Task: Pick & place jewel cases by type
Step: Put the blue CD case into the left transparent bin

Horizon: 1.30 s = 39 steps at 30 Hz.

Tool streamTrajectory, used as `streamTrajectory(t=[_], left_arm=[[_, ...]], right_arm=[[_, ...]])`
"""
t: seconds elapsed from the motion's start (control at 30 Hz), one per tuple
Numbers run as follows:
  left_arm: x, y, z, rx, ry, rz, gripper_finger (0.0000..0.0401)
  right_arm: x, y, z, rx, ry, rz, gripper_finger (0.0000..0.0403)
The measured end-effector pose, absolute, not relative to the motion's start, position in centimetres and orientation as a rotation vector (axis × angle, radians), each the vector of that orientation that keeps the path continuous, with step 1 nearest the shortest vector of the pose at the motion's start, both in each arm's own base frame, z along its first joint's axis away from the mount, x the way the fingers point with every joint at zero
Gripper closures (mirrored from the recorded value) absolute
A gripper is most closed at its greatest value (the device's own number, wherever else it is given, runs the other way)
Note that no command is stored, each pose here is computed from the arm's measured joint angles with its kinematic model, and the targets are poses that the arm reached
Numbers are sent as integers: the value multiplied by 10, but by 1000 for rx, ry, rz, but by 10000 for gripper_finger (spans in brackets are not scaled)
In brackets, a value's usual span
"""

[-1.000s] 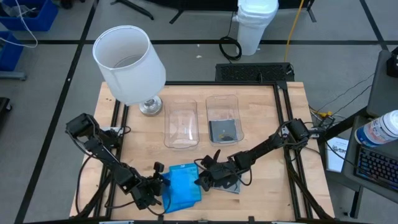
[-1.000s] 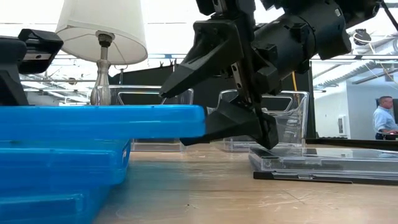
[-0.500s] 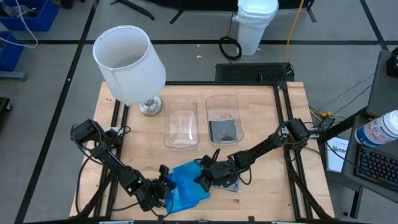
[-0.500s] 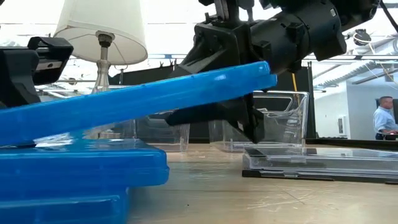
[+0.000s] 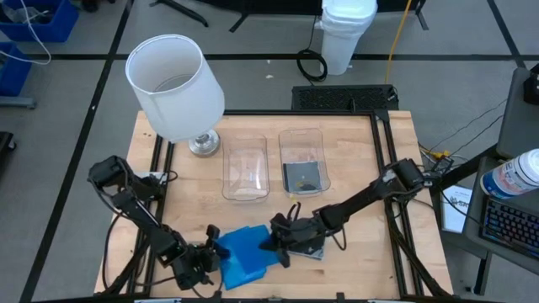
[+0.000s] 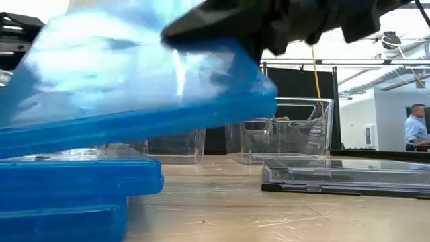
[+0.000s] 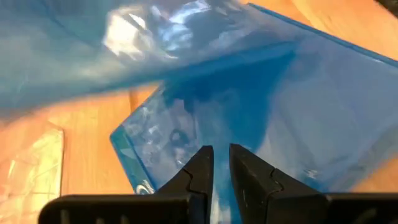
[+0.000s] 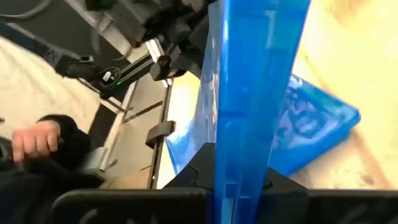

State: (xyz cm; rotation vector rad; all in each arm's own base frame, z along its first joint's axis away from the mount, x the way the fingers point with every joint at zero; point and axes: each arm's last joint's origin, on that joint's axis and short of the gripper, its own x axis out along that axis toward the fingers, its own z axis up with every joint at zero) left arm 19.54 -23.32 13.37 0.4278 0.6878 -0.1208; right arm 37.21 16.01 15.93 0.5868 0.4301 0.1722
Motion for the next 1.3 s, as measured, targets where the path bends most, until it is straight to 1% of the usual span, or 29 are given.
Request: streamTrajectory(t=[0.1,0.2,0.27,0.43,0.53,0.6,0.67,0.77,0.87,0.93,1.0,1.1,1.2,1.3], left_arm=[[193,-235,135,426,667,-106,341],[193,-235,135,420,656,-85,341],[193,-235,135,423,652,-78,341],[192,-236,135,417,652,-79,341],[187,-239,135,428,666,-111,341],[180,-242,134,455,676,-136,341],[172,-246,132,471,682,-154,341],[159,-252,132,484,671,-160,341],[149,-256,132,485,657,-157,341],[145,-258,131,483,655,-163,341],[142,-259,131,485,655,-167,341],[139,-259,131,488,660,-169,341],[136,-257,129,492,677,-159,341],[135,-255,128,493,698,-139,341]], right_arm=[[366,162,179,492,368,170,392],[360,161,211,375,285,185,396],[359,157,232,293,272,175,396],[367,136,286,94,253,-24,394],[375,120,314,52,273,-73,395],[380,104,322,33,308,-116,395],[386,80,326,94,318,-186,395],[392,35,322,330,345,-234,395],[402,-5,308,520,386,-232,395],[405,-23,297,606,422,-273,395],[409,-37,290,694,410,-315,395],[415,-51,275,820,438,-317,395],[420,-56,261,919,478,-319,395],[425,-61,255,993,465,-309,395]])
